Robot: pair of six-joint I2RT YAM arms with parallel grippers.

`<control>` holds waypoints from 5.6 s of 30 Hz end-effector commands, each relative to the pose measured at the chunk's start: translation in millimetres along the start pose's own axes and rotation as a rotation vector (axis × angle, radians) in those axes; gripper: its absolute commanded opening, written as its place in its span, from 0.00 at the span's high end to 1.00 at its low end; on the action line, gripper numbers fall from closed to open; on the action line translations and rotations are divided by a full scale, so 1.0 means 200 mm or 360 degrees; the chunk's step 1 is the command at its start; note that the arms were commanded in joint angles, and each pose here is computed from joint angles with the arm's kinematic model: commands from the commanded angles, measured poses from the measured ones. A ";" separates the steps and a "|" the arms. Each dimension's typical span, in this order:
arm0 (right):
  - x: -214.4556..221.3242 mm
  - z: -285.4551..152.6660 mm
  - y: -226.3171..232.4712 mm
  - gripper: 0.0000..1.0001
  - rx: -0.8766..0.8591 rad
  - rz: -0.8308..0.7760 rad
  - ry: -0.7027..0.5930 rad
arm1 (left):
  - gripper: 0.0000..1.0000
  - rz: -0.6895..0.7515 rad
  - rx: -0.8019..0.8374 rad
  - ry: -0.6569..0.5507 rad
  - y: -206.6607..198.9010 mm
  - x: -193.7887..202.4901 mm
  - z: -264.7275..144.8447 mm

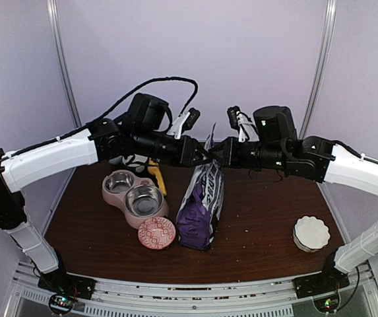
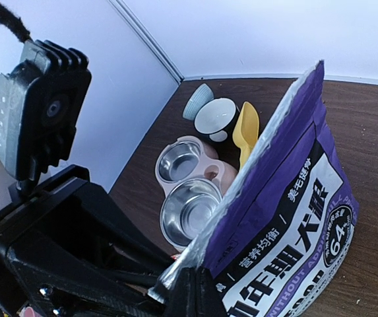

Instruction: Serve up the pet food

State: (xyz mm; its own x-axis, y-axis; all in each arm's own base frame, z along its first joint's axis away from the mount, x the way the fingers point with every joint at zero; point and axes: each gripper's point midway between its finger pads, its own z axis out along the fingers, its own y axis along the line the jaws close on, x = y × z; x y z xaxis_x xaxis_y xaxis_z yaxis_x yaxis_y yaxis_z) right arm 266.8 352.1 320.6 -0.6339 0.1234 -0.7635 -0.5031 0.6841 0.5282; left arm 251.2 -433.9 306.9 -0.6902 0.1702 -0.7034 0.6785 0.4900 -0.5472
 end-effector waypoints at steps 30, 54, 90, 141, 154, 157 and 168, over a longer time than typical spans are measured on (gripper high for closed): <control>0.18 0.00 -0.15 1.00 0.0341 -0.0305 0.0283 | 1.00 0.0155 -0.0046 -0.0308 -0.07 -0.22 -0.19; 0.25 0.00 -0.26 1.00 0.0476 -0.0243 0.0306 | 1.00 0.0186 -0.0077 -0.0388 -0.08 -0.27 -0.26; 0.32 0.02 -0.37 1.00 0.0637 -0.0192 0.0356 | 1.00 0.0224 -0.0137 -0.0472 -0.09 -0.33 -0.35; -0.05 -0.29 -0.10 0.82 0.0360 -0.0089 0.0038 | 0.69 0.0244 -0.0316 -0.0392 0.02 -0.28 -0.34; -0.08 -0.18 -0.09 0.46 0.0411 -0.0108 0.0054 | 0.24 0.0298 -0.0399 -0.0299 0.06 -0.29 -0.29; -0.06 -0.12 -0.09 0.50 0.0421 -0.0116 0.0084 | 0.27 0.0300 -0.0380 -0.0265 0.05 -0.27 -0.26; 0.02 -0.04 -0.13 0.63 0.0456 -0.0105 0.0155 | 0.39 0.0281 -0.0341 -0.0189 0.07 -0.21 -0.20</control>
State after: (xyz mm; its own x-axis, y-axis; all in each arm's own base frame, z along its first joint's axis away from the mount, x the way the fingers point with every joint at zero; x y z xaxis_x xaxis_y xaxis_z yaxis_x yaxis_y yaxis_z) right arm 269.6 333.1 305.7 -0.6691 -0.0068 -0.7432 -0.3871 0.8568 0.3406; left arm 278.3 -394.5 342.4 -0.5325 0.1779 -0.8275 0.6913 0.6556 -0.3039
